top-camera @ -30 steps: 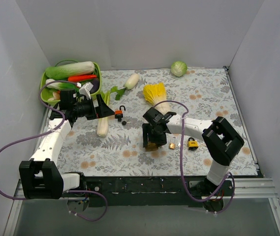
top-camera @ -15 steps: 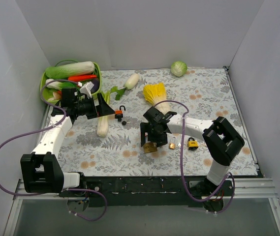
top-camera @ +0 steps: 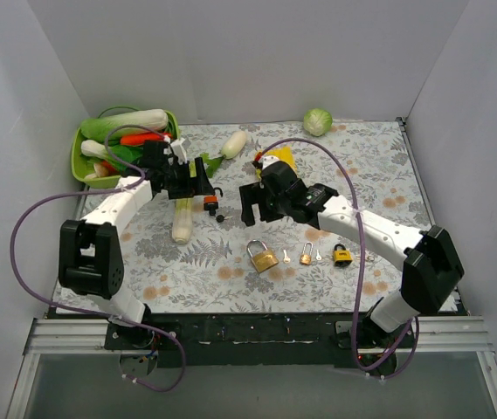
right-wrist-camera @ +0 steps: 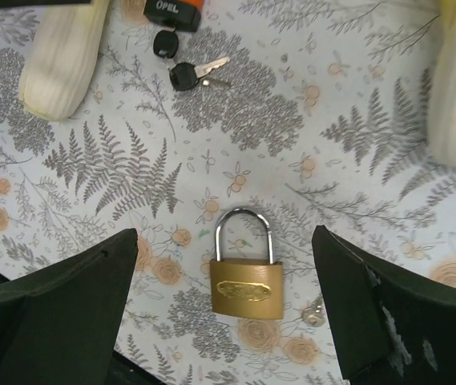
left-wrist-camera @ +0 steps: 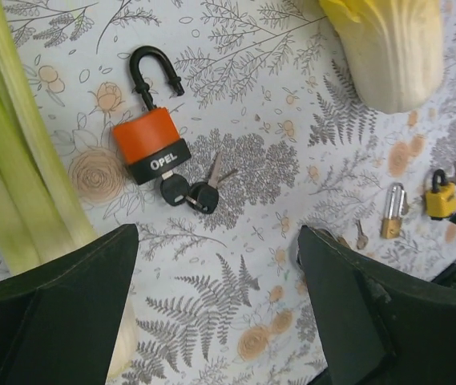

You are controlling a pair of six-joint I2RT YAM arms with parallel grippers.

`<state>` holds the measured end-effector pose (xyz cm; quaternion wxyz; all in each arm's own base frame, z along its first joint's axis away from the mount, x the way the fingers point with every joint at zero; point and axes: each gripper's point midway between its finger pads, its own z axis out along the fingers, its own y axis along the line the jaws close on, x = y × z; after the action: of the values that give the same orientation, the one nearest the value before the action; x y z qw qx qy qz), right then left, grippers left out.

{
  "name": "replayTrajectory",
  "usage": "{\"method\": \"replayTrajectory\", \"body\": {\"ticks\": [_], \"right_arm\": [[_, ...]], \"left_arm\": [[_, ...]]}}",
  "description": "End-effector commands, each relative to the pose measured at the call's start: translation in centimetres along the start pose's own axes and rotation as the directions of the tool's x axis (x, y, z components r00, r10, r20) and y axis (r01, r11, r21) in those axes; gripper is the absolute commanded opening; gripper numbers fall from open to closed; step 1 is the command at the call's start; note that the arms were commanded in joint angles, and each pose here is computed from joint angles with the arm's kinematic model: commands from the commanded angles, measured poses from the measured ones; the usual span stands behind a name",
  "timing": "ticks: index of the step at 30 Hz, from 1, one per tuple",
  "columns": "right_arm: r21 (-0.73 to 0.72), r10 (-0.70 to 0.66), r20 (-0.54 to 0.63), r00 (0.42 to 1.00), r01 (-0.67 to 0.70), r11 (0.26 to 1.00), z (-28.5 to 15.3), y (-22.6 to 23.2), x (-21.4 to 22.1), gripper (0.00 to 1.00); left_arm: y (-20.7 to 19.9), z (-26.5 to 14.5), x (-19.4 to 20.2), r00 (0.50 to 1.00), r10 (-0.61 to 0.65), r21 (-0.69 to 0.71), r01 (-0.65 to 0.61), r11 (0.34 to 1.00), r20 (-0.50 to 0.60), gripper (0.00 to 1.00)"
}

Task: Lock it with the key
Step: Pick up the lock from the center of the board.

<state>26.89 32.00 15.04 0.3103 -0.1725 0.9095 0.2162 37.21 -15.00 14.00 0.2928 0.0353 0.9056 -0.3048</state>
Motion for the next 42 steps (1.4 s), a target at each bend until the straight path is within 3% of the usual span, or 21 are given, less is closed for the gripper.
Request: {"method": "replayTrajectory", "body": {"ticks": [1, 6, 11, 13, 17, 22, 34, 37, 42], "right_arm": [[0.112, -0.138, 0.145, 0.980, 0.122, 0.986, -1.9, -2.4, -4.0, 0.97], [0.175, -0.188, 0.170, 0.967, 0.158, 0.972, -3.4, -4.5, -4.8, 0.98], [0.153, -0.245, 0.166, 0.955, 0.221, 0.963, -3.7, -4.9, -4.0, 0.98], [0.152, -0.250, 0.159, 0.955, 0.227, 0.962, -3.7, -5.2, -3.6, 0.98], [0.146, -0.241, 0.148, 0.959, 0.219, 0.965, -4.0, -5.8, -2.8, 0.98], [0.019, -0.264, 0.121, 0.957, 0.264, 0.964, -3.5, -4.1, -1.4, 0.98], [-0.039, -0.320, 0.066, 0.945, 0.323, 0.946, -2.2, -3.8, 0.2, 0.98], [-0.067, -0.318, 0.060, 0.946, 0.321, 0.945, -2.3, -3.5, 0.2, 0.98], [-0.099, -0.292, 0.065, 0.954, 0.298, 0.950, -2.2, -3.8, -1.1, 0.98]], "left_arm": [[0.8, 2.7, -1.7, 0.998, 0.052, -0.207, -0.042, 0.977, 0.040, 0.83], [1.1, 6.0, -0.7, 1.000, -0.023, -0.321, 0.024, 0.947, 0.008, 0.83], [1.6, 8.1, -0.1, 0.999, -0.033, -0.405, 0.036, 0.913, 0.014, 0.69], [2.2, 8.5, 0.0, 0.999, -0.035, -0.441, 0.038, 0.897, 0.017, 0.68], [3.0, 8.5, -0.3, 0.999, -0.007, -0.510, 0.029, 0.860, 0.046, 0.69], [3.9, 8.3, -0.7, 0.998, -0.001, -0.555, 0.034, 0.831, 0.060, 0.71], [5.3, 10.6, 2.7, 0.997, -0.074, -0.570, 0.041, 0.820, -0.034, 0.70], [5.2, 10.8, 2.7, 0.996, -0.085, -0.563, 0.053, 0.825, -0.031, 0.62], [3.9, 10.1, 1.2, 0.995, -0.095, -0.537, 0.088, 0.839, 0.014, 0.23]]}}
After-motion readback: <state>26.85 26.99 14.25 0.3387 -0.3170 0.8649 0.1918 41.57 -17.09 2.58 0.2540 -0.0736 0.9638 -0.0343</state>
